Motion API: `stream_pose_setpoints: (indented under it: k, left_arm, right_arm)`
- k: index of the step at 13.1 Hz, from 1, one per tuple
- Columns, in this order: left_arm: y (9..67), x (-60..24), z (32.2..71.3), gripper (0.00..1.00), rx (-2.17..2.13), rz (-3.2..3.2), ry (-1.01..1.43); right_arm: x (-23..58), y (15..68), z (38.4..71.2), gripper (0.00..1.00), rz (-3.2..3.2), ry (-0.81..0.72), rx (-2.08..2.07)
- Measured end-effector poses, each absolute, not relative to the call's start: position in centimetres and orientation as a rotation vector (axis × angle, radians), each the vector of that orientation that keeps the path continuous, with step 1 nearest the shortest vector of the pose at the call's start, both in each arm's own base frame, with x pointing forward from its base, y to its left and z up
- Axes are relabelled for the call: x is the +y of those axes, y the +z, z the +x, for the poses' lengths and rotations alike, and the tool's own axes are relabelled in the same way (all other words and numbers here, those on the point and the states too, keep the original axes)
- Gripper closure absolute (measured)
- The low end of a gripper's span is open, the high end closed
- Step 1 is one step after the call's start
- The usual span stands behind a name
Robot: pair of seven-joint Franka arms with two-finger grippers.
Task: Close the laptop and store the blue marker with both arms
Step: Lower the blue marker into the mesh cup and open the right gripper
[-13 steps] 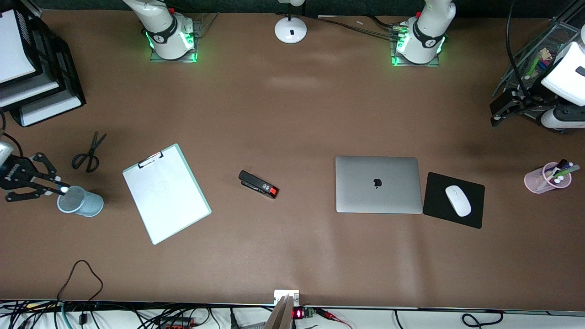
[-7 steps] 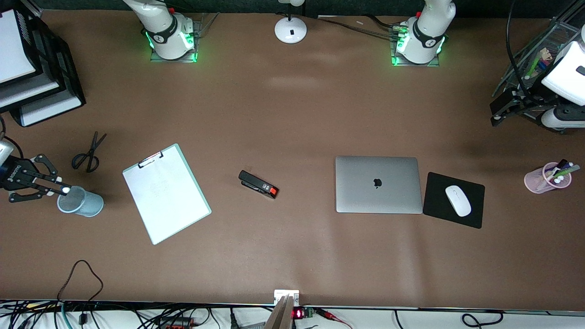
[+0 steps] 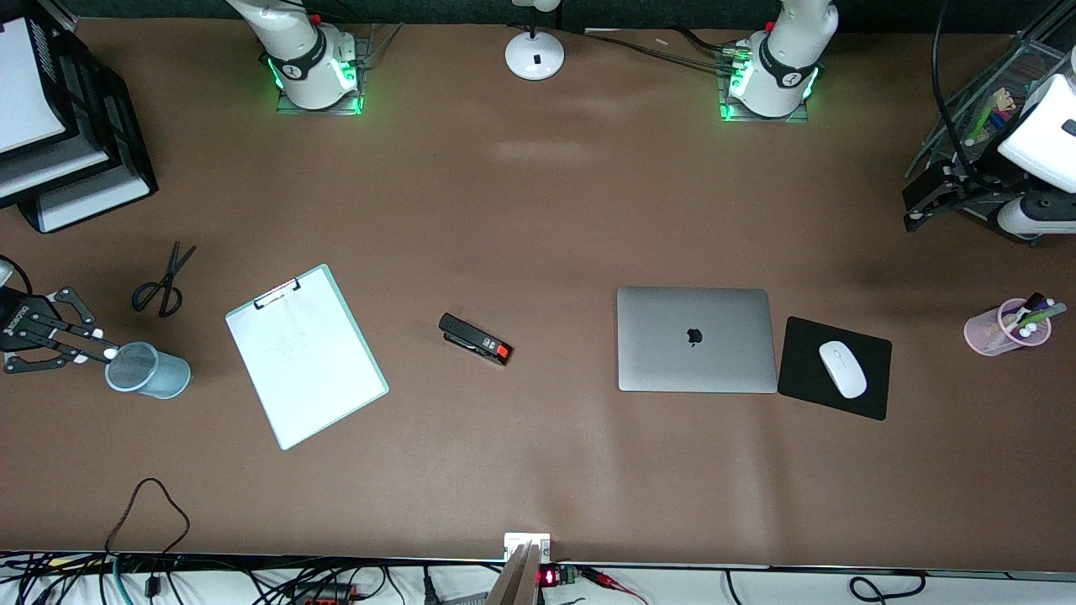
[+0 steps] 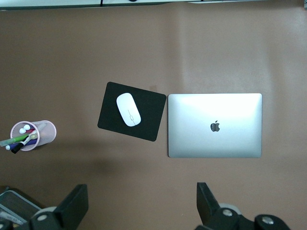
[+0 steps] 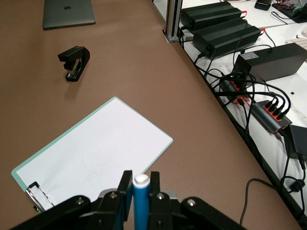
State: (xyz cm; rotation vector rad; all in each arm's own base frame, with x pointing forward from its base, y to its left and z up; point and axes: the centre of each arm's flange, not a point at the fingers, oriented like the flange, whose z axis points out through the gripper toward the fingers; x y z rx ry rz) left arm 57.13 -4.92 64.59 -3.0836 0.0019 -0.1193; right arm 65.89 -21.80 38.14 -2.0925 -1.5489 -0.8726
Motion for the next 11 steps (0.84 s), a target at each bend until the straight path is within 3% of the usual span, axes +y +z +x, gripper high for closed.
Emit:
stream_pose_setpoints:
  k: [11]
  left_arm:
    - [65.0,-4.5,57.1,0.00,-0.012,-3.083,-0.129]
  right_arm:
    - [-23.9,33.9,66.5,0.82,-2.009,-0.923,-1.544]
